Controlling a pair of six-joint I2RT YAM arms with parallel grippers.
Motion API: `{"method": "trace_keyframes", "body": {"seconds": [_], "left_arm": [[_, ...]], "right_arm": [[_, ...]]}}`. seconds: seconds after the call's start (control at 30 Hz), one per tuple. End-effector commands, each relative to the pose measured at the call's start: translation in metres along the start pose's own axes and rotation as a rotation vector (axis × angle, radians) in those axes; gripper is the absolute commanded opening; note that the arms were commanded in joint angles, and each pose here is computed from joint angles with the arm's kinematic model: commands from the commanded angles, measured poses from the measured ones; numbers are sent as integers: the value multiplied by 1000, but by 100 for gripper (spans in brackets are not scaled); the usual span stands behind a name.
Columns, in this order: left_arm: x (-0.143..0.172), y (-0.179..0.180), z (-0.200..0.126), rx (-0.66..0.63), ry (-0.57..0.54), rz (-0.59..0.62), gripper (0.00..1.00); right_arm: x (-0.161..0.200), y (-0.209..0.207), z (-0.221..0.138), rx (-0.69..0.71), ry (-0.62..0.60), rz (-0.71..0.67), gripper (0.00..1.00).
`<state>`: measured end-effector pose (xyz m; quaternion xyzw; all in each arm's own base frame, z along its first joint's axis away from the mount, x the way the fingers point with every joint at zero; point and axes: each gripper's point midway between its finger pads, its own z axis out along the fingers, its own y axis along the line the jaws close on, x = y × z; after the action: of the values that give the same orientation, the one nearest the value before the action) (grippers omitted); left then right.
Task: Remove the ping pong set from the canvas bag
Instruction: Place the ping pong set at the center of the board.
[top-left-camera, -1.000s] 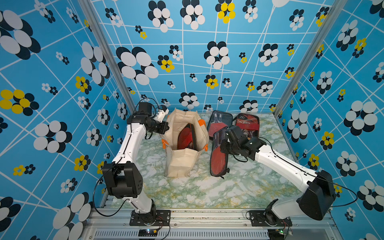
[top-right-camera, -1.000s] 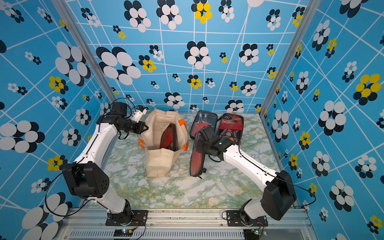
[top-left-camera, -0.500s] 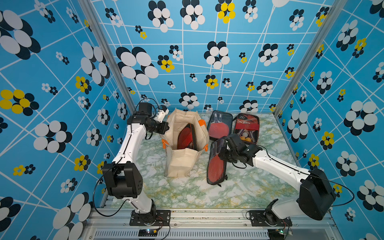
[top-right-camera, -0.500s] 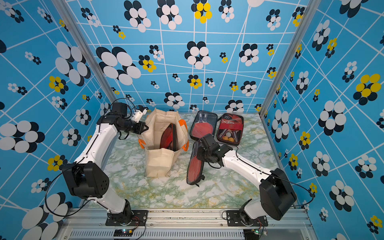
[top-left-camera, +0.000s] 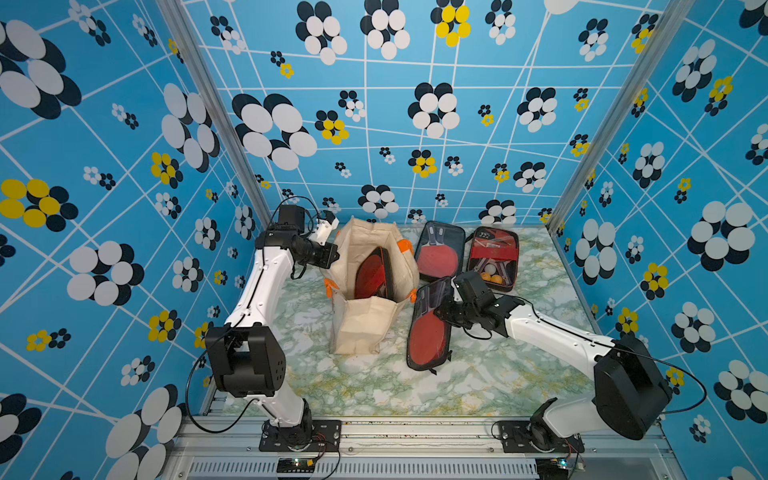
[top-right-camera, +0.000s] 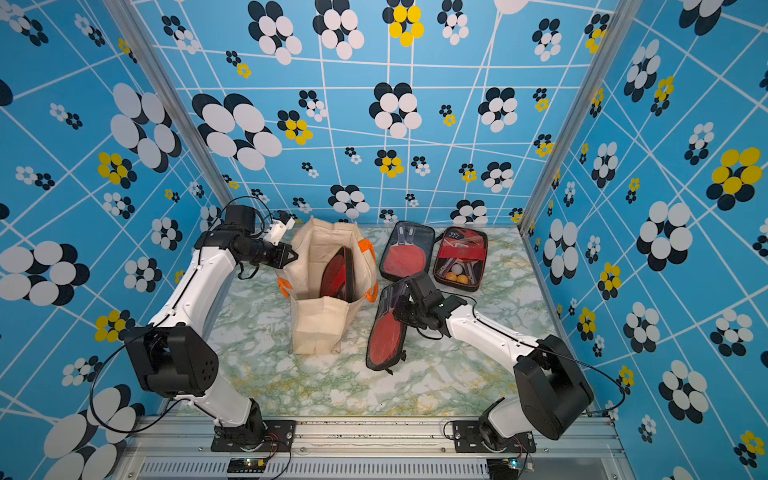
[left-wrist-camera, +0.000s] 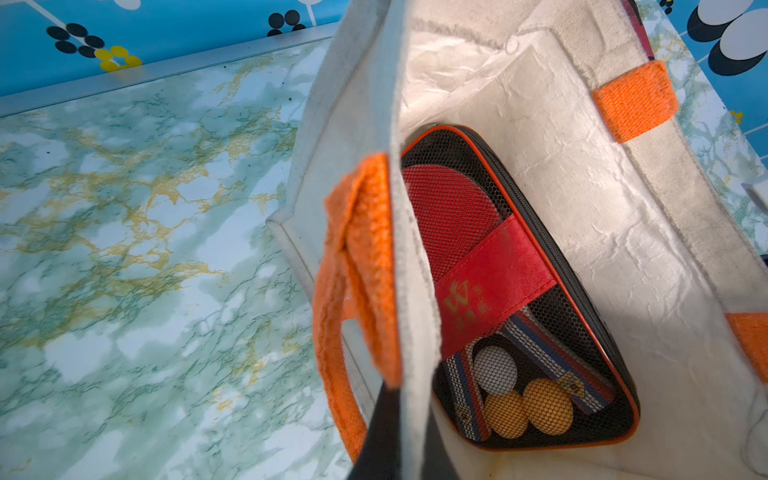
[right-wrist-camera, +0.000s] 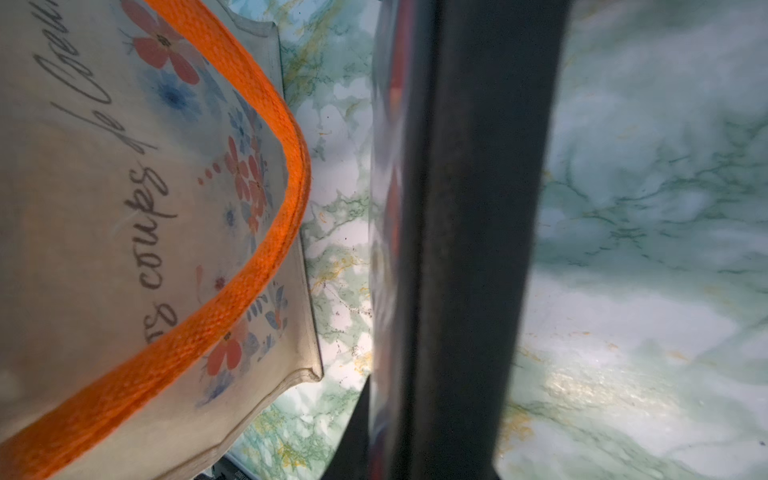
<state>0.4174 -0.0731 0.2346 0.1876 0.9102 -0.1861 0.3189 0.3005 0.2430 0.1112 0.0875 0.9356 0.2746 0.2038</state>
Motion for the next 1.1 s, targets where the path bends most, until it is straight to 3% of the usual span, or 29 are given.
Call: {"method": "trace_keyframes", "body": {"seconds": [0.0,0.43,1.07], "left_arm": [[-3,-6,-2,14,-14,4,0],[-3,-8,0,10,-5,9,0],[4,-15,11,-6,35,54,0]], "right_arm": [[5,-16,7,30,9,3,5],[14,-41,12,59,32,30,16],[27,-64,11,94,88,35,22]]}}
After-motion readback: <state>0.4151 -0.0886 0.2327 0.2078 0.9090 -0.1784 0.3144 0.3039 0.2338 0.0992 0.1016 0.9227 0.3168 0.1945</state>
